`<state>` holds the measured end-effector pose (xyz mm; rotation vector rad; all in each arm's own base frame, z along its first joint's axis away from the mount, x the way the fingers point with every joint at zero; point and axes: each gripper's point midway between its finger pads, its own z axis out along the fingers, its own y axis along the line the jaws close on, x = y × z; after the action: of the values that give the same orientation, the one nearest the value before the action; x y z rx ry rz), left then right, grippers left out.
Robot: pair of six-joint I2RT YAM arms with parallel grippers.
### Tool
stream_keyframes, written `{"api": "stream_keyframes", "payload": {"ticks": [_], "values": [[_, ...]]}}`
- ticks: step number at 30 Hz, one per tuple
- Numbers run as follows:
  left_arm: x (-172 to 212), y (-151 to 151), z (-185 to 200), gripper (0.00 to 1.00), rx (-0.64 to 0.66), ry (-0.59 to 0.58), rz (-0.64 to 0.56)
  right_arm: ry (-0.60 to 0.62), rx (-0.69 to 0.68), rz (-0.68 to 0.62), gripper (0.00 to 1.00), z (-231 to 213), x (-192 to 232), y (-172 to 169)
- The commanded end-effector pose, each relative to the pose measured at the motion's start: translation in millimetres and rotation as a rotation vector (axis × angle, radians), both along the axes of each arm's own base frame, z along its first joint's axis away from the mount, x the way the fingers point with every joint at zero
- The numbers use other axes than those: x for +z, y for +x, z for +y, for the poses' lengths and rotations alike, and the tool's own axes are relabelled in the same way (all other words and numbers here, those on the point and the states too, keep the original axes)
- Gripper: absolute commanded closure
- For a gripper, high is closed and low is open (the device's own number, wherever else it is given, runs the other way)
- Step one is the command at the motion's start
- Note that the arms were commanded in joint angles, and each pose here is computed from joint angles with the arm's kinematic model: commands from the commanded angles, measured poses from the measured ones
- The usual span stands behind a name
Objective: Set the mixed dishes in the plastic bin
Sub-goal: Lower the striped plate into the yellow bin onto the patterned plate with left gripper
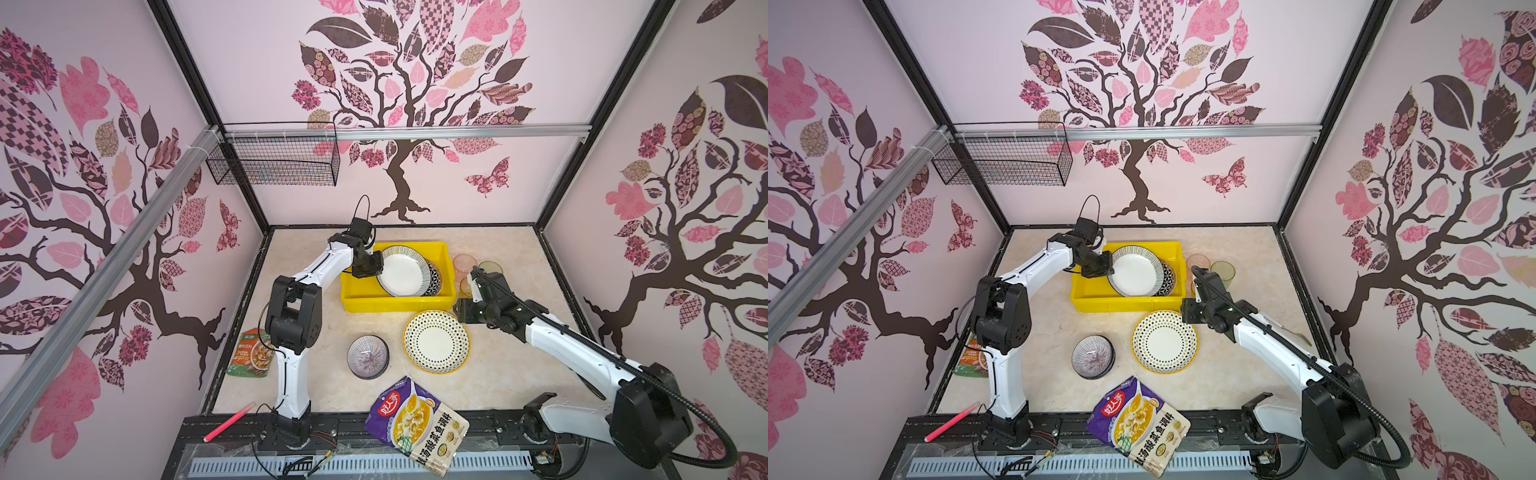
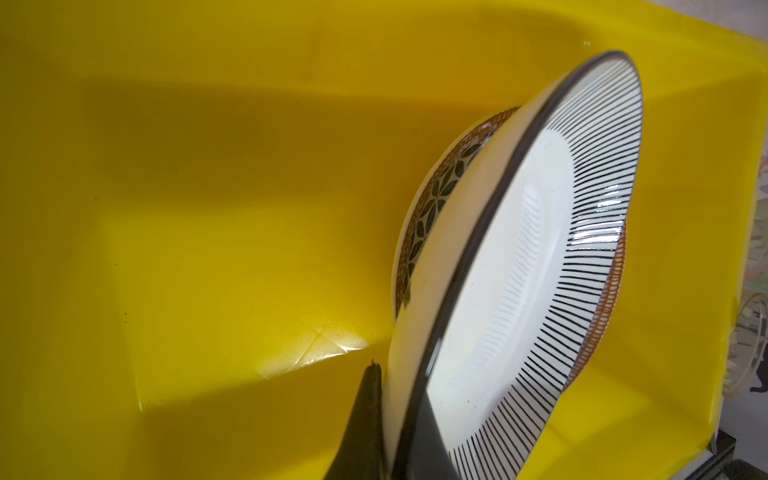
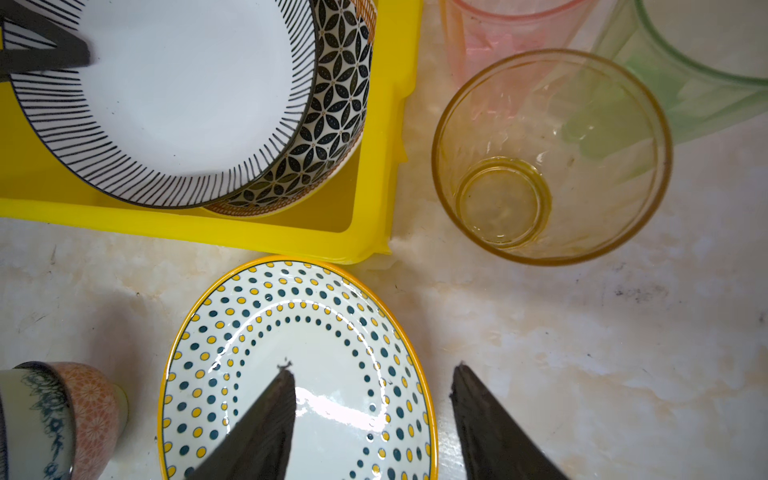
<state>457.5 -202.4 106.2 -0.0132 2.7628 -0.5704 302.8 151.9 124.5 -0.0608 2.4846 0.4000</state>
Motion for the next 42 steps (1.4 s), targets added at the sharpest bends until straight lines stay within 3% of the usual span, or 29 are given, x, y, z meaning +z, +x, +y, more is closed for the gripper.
{"api": "stream_keyframes", "payload": {"ticks": [1,24,42], "values": [[19,14,-13,1.00,-0.009,-0.067,-0.071,0.015,0.004,-0.018,0.37,5,12,8],[-4,9,-22,1.00,-0.010,-0.053,-0.020,0.016,0.013,0.017,0.35,8,5,4],[-15,4,-35,0.90,-0.016,-0.060,0.013,0.019,0.017,0.036,0.34,8,0,2]]}}
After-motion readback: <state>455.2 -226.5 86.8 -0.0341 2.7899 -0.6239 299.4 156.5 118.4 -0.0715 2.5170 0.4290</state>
